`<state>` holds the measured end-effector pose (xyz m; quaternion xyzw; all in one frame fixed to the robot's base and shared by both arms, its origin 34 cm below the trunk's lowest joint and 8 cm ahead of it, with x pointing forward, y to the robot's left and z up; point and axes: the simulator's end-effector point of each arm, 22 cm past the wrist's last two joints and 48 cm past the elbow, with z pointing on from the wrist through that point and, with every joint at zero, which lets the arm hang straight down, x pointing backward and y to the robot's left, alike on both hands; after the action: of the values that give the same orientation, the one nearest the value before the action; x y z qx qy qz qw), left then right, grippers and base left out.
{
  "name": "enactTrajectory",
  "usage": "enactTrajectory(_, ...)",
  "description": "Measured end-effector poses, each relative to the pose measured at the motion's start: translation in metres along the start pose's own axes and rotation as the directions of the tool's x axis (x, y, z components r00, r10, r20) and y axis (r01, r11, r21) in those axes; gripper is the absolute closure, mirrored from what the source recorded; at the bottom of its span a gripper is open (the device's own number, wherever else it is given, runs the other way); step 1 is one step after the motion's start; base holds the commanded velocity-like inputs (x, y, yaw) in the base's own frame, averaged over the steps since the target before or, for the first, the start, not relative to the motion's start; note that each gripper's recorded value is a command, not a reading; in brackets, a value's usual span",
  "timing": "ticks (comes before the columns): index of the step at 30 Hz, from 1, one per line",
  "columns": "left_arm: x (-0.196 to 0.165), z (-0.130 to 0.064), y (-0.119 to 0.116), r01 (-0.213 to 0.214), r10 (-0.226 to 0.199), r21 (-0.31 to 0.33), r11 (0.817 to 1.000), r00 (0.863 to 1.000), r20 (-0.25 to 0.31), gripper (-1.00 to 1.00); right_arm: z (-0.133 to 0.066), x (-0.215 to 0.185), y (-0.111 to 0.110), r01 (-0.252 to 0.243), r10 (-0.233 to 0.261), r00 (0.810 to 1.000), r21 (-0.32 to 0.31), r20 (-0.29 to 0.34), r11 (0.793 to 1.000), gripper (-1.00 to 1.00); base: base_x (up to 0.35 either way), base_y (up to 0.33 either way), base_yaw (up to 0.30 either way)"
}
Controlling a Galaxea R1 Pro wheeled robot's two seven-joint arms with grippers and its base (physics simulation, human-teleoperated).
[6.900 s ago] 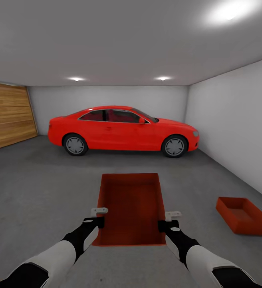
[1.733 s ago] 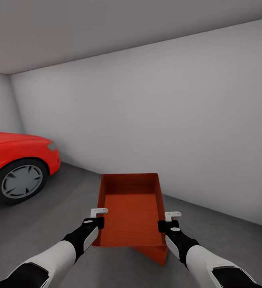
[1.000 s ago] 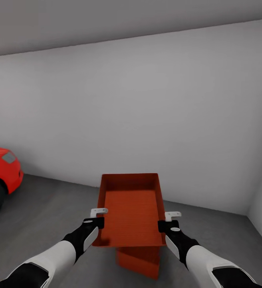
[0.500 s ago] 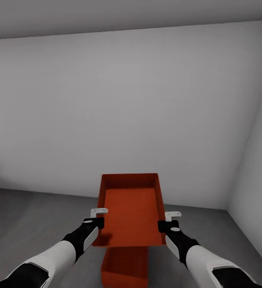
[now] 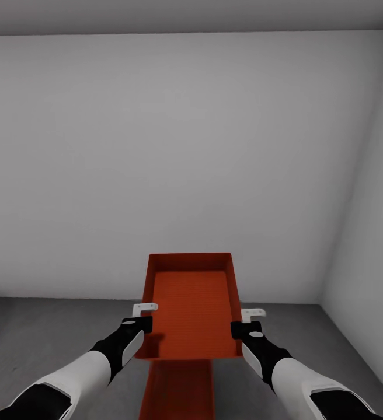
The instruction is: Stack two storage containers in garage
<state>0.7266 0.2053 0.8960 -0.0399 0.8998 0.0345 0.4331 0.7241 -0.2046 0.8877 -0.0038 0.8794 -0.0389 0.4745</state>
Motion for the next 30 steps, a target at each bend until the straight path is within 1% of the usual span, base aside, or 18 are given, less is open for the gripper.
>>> enactTrajectory(6, -0.0008, -0.0001, -0.0001, -0.002, 0.002, -0.001, 1.0, 1.0, 0.0, 1.0, 0.0002, 0.0, -0.0001, -0.001, 0.001, 1.0, 0.0, 0.0, 1.0, 1.0, 0.247, 0.179, -0.004)
enactTrajectory(18, -0.0014, 0.0003, -0.0001, -0.004, 0.004, -0.001, 1.0, 1.0, 0.0, 1.0, 0.0006, -0.0002, 0.0001, -0.003, 0.003, 1.0, -0.001, 0.0, 1.0, 1.0, 0.012, 0.008, 0.0)
enactTrajectory(30, 0.0075, 0.0057, -0.0002, -0.005, 0.005, -0.001, 1.0, 1.0, -0.017, 1.0, 0.0049, 0.0091, 0.0007, -0.001, 0.001, 1.0, -0.001, -0.017, 1.0, 1.0, 0.0, 0.0, 0.0)
